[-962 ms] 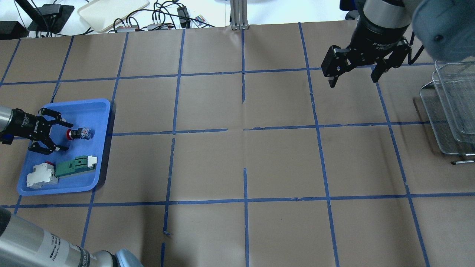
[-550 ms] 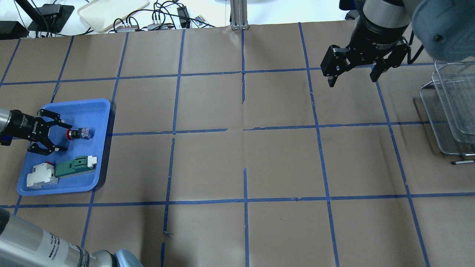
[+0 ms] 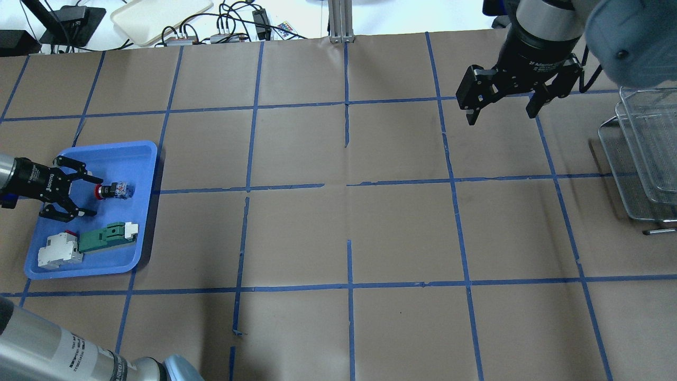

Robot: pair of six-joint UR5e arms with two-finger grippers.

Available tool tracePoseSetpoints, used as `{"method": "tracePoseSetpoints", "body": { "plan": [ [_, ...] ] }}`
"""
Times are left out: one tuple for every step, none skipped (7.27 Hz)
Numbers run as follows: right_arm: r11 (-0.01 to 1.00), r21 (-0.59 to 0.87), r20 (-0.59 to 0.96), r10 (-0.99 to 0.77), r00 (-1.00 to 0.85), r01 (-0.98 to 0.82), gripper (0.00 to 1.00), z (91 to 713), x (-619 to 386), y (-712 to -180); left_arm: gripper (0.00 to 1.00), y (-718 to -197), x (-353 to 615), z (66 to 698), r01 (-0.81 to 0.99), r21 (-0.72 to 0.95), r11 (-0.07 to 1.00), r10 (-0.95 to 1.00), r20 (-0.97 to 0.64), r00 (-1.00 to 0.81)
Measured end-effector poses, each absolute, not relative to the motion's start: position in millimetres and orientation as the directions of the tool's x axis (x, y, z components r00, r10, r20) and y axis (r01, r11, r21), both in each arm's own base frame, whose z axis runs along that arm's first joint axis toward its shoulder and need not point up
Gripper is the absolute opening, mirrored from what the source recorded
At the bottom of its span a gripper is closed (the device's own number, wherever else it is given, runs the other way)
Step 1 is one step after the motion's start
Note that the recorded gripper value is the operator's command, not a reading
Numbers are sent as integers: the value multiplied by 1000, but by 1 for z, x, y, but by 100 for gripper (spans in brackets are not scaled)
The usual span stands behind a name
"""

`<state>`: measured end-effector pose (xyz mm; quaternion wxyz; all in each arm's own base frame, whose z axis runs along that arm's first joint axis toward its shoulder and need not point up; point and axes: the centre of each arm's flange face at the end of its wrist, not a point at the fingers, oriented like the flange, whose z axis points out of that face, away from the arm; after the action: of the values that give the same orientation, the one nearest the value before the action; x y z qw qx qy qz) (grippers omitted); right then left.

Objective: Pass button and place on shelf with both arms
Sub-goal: 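Close the left gripper on the red button while the right arm lowers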

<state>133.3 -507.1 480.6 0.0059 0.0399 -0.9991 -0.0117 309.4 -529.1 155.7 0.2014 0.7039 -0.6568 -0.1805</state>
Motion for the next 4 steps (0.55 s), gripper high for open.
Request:
{"method": "tracePoseSetpoints", "body": {
  "plan": [
    [996, 32, 11, -86, -996, -86, 100, 477, 136, -505, 85, -529, 309, 155, -851, 522, -54, -997, 11, 70],
    [993, 50, 12, -103, -995, -102, 100, 468, 143, -498, 55, -529, 309, 155, -850, 523, -53, -998, 11, 69],
    [991, 64, 12, -118, -993, -117, 100, 459, 152, -490, 19, -529, 309, 155, -850, 524, -52, -998, 13, 69],
    [989, 69, 5, -128, -992, -127, 100, 457, 159, -481, 0, -529, 309, 155, -850, 524, -52, -997, 14, 70]
  ]
}}
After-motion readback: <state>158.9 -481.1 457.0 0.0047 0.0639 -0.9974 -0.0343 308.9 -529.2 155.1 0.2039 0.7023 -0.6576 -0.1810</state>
